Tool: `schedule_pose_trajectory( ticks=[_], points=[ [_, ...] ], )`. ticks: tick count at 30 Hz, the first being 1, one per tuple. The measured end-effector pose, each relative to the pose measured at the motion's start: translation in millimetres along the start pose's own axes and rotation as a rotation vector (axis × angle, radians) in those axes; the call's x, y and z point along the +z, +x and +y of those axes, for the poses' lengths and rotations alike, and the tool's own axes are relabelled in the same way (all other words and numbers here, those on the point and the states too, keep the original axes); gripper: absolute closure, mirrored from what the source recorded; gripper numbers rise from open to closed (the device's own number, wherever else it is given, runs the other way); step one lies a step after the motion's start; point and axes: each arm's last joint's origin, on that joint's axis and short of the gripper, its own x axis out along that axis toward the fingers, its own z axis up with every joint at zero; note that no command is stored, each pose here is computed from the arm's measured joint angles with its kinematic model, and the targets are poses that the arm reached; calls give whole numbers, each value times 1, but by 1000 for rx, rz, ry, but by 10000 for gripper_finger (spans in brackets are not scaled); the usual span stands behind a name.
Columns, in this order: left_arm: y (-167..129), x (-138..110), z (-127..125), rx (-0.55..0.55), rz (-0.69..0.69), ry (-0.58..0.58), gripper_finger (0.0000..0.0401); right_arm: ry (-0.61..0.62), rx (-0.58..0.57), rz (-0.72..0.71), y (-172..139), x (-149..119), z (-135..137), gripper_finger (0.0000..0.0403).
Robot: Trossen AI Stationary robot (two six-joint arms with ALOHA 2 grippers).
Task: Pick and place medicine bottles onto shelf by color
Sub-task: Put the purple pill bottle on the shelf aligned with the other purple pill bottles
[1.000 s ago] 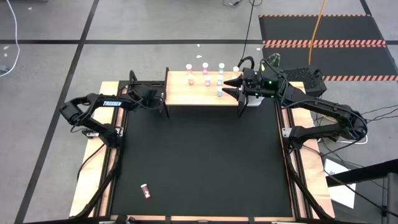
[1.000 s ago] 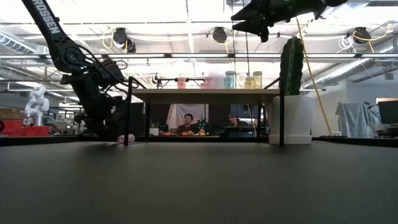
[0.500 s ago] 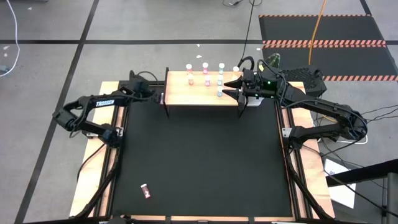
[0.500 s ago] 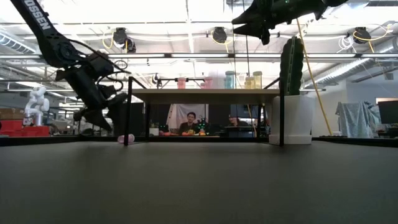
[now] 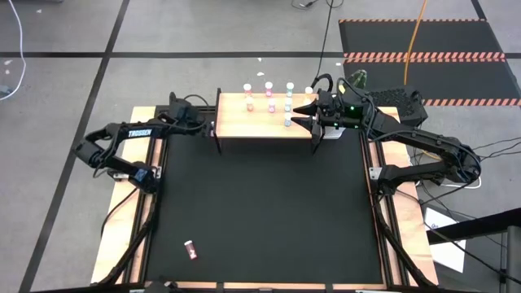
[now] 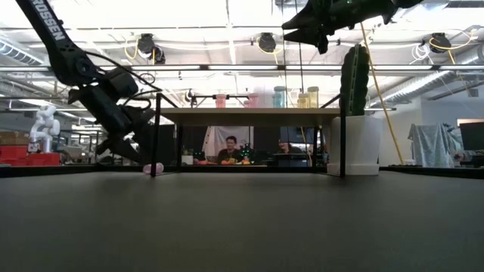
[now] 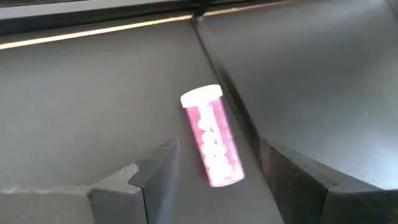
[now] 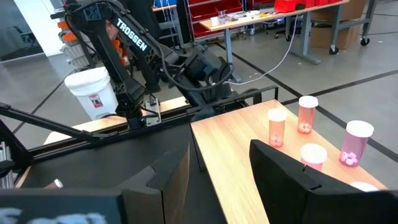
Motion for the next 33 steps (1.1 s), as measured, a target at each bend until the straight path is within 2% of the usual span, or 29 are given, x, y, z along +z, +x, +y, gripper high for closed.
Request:
schedule_pose_trajectory(
  ticks=[13, 26, 33],
  points=[
    [13, -10, -11, 69, 39, 55, 176, 15, 0, 0, 0, 0, 0, 238],
    [21, -18, -22, 212, 23, 119, 176, 31, 1, 0, 0, 0, 0, 238],
    [21, -23, -23, 227, 68, 203, 176, 31, 1, 1, 0, 0, 0, 238]
  ],
)
